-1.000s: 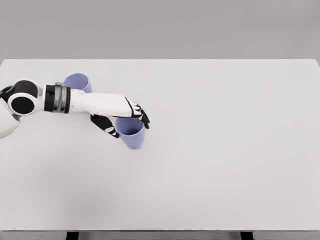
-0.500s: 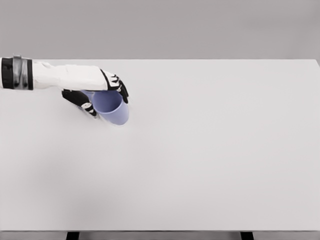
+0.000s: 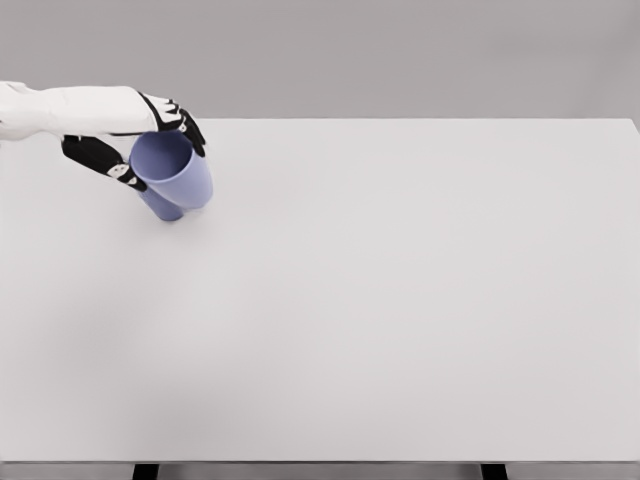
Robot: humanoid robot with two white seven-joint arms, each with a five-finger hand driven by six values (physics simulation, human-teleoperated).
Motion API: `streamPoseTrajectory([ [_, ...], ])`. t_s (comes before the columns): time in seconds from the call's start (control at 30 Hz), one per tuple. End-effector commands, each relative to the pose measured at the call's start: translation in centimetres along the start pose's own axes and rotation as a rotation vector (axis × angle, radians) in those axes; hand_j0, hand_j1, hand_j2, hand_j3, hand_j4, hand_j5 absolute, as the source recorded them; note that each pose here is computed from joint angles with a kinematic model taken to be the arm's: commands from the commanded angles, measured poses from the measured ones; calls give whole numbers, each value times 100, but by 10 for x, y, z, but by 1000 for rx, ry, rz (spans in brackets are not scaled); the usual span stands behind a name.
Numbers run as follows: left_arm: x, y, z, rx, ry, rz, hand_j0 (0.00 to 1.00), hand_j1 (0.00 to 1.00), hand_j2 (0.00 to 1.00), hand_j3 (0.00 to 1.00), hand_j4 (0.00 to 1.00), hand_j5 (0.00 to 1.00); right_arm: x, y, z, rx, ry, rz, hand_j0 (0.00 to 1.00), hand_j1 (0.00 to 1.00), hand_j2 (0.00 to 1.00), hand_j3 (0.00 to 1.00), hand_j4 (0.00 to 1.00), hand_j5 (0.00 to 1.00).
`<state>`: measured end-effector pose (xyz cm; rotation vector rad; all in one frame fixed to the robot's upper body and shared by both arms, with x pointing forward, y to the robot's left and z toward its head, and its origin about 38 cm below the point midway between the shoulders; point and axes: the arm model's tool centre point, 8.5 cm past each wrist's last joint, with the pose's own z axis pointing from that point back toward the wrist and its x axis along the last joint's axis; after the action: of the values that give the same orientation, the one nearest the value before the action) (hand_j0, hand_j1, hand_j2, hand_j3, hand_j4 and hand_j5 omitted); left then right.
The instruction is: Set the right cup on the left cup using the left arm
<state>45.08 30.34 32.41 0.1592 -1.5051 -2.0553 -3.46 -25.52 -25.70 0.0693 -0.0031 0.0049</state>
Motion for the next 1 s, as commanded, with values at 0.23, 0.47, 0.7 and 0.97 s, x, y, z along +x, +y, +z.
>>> streamPoseTrajectory([
  [0.23,-25,15,20,62,76,54,49,49,49,49,49,49,0,0,0,0,0,1,100,100,100,100,100,100],
  [0.47,-45,23,30,94,137,77,49,49,49,49,49,49,0,0,0,0,0,1,100,100,100,100,100,100],
  [0.7,-68,16,31,98,197,123,50,50,50,50,50,50,0,0,0,0,0,1,100,100,100,100,100,100],
  [0.97,-70,8,33,78,206,131,51,51,51,51,51,51,-1,0,0,0,0,1,100,100,100,100,100,100],
])
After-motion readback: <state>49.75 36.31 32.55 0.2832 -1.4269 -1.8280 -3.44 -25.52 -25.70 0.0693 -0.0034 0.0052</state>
